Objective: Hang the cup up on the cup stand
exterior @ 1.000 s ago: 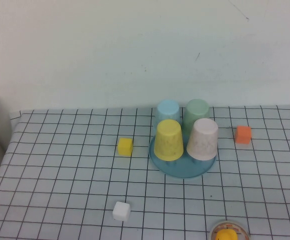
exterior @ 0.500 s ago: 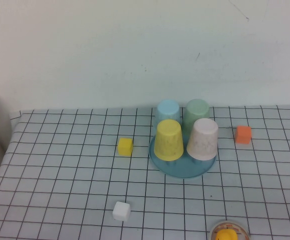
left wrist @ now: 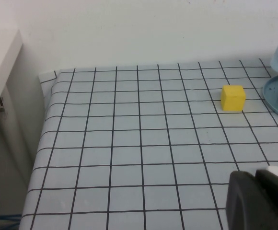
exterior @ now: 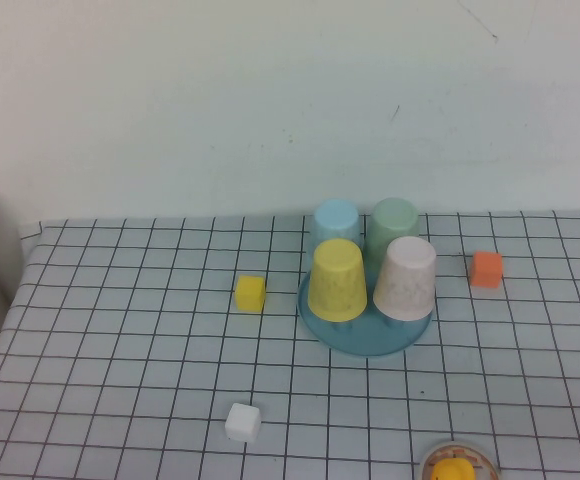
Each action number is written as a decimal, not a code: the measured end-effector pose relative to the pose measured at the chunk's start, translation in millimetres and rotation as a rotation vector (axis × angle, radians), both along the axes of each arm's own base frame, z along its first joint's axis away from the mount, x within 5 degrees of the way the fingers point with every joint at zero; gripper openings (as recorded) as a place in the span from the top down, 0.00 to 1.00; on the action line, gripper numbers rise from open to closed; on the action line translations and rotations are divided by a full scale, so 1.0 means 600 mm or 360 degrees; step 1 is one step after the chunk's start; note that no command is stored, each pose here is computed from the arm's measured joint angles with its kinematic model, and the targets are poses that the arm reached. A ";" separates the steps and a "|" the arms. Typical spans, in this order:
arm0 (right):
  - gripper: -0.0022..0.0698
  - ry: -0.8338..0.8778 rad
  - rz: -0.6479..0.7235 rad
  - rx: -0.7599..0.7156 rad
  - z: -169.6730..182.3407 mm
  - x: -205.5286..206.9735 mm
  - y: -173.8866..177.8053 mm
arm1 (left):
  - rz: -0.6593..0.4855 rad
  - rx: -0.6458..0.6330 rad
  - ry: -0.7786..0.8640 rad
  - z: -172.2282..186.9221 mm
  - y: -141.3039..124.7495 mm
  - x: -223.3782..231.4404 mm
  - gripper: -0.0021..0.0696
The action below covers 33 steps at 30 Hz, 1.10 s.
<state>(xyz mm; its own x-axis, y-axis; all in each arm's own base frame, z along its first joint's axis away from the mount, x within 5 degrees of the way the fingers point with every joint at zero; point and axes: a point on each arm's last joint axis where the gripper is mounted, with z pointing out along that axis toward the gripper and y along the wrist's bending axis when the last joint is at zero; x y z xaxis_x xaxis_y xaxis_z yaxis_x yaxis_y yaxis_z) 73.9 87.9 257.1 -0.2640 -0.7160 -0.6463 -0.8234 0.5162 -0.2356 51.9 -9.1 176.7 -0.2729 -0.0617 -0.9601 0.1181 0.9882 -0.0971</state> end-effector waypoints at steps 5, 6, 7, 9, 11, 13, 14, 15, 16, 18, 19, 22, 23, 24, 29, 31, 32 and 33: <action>0.97 0.0000 0.0000 0.0000 0.000 0.000 0.000 | 0.0000 0.0000 0.0000 0.000 0.000 0.000 0.97; 0.97 -0.0005 0.0000 0.0009 0.001 -0.001 -0.001 | 0.0000 -0.0001 0.0000 0.000 0.000 0.000 0.97; 0.97 -0.0019 -0.0001 0.0026 0.004 -0.002 -0.004 | 0.0000 -0.0004 0.0000 0.000 0.000 0.000 0.97; 0.97 -0.0074 -0.0029 0.0073 0.012 -0.004 -0.017 | 0.0000 -0.0004 0.0000 0.000 0.000 0.000 0.97; 0.97 -0.0127 -0.0102 0.0134 0.021 -0.005 -0.033 | 0.0000 -0.0004 0.0000 0.000 0.000 0.000 0.97; 0.97 -0.0201 -0.0239 0.0253 0.034 -0.008 -0.056 | 0.0000 -0.0004 0.0000 0.000 0.000 0.000 0.97; 0.97 -0.0244 -0.0322 0.0312 0.040 -0.010 -0.067 | 0.0000 -0.0004 0.0000 0.000 0.000 0.000 0.97; 0.97 -0.0295 -0.0407 0.0370 0.046 -0.012 -0.078 | 0.0000 -0.0004 0.0000 0.000 0.000 0.000 0.97; 0.97 -0.0353 -0.0476 0.0421 0.052 -0.016 -0.089 | 0.0000 -0.0004 0.0000 0.000 0.000 0.000 0.97; 0.97 -0.0503 -0.0654 0.0520 0.065 -0.024 -0.110 | 0.0000 -0.0004 0.0000 0.000 0.000 0.000 0.97; 0.97 -0.0570 -0.0746 0.0549 0.070 -0.027 -0.119 | 0.0000 -0.0004 0.0000 0.000 0.000 0.000 0.97; 0.97 -0.0774 -0.0989 0.0613 0.082 -0.044 -0.141 | -0.0001 -0.0001 0.0000 0.000 0.000 0.000 0.97; 0.97 -0.0827 -0.1071 0.0616 0.085 -0.049 -0.147 | -0.0003 0.0005 -0.0001 0.000 0.000 0.000 0.97; 0.97 -0.0868 -0.1146 0.0619 0.086 -0.054 -0.151 | -0.0004 0.0009 -0.0001 0.000 0.000 0.000 0.97; 0.97 -0.0961 -0.1356 0.0622 0.075 -0.062 -0.159 | -0.0007 0.0021 -0.0003 0.000 0.000 0.000 0.97; 0.97 -0.0935 -0.1383 0.0611 0.062 -0.059 -0.160 | -0.0008 0.0023 -0.0004 0.000 0.000 0.000 0.97; 0.97 -0.0920 -0.1393 0.0599 0.056 -0.057 -0.160 | -0.0008 0.0023 -0.0004 0.000 0.000 0.000 0.97; 0.97 -0.0902 -0.1396 0.0594 0.051 -0.056 -0.160 | -0.0009 0.0027 -0.0004 0.000 0.000 0.000 0.97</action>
